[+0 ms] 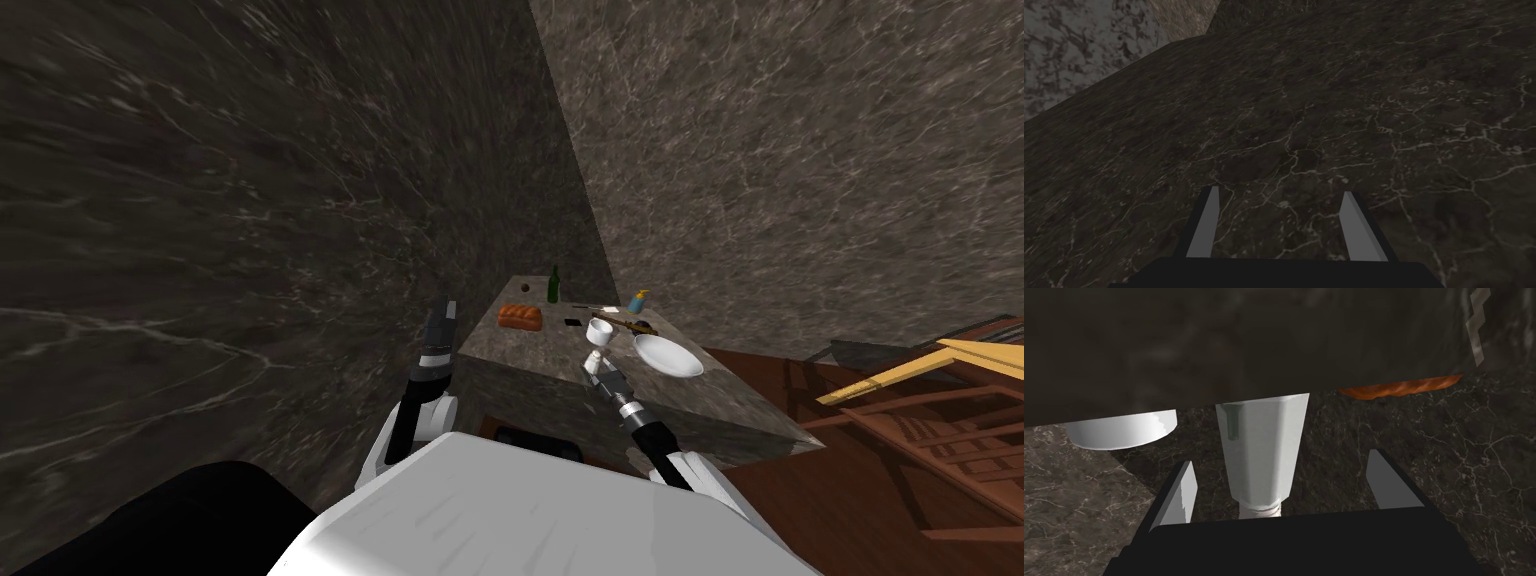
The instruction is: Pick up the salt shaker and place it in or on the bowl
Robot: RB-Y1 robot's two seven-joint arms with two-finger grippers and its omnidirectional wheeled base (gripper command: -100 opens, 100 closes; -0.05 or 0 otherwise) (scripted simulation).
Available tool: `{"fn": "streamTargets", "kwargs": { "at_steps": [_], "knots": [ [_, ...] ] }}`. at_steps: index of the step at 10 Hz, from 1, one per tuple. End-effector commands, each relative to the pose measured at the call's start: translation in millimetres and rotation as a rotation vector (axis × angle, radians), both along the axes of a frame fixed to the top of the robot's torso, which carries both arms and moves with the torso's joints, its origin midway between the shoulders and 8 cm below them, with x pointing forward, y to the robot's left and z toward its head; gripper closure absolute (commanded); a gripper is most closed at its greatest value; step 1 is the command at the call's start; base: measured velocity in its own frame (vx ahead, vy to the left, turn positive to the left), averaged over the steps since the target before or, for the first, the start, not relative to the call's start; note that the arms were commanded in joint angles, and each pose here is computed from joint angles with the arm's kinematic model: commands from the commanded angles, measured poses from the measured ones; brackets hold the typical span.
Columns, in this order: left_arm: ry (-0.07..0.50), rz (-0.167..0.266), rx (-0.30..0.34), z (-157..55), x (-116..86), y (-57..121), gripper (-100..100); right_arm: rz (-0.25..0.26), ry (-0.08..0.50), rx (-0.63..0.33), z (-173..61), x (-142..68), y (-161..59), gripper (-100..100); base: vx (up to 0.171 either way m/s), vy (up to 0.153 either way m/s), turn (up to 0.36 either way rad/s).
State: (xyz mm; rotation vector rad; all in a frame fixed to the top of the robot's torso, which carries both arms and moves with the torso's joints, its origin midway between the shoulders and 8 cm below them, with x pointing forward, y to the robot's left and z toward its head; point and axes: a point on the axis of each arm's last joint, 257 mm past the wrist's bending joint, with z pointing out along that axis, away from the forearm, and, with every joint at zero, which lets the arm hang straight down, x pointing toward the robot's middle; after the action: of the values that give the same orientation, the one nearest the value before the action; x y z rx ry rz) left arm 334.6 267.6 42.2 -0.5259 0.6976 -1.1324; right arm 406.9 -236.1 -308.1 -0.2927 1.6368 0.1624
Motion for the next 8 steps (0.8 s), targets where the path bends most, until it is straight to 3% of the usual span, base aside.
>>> {"fn": "streamTargets", "kwargs": {
  "at_steps": [1,2,6,7,8],
  "knots": [
    [0.000,0.000,0.000,0.0,0.0,0.0,0,0.000,0.000,0.000,0.0,0.0,0.0,-100,0.007,0.003,0.000],
    [0.000,0.000,0.000,0.0,0.0,0.0,0,0.000,0.000,0.000,0.0,0.0,0.0,100,0.000,0.000,0.000],
    [0.000,0.000,0.000,0.0,0.0,0.0,0,0.000,-0.002,0.000,1.1,0.6,-0.3,100,0.000,0.000,0.000],
    [0.000,0.000,0.000,0.0,0.0,0.0,0,0.000,-0.002,0.000,1.1,0.5,-0.3,0,0.000,0.000,0.000],
    [0.000,0.000,0.000,0.0,0.0,0.0,0,0.000,-0.002,0.000,1.1,0.5,-0.3,100,0.000,0.000,0.000]
  ]
}}
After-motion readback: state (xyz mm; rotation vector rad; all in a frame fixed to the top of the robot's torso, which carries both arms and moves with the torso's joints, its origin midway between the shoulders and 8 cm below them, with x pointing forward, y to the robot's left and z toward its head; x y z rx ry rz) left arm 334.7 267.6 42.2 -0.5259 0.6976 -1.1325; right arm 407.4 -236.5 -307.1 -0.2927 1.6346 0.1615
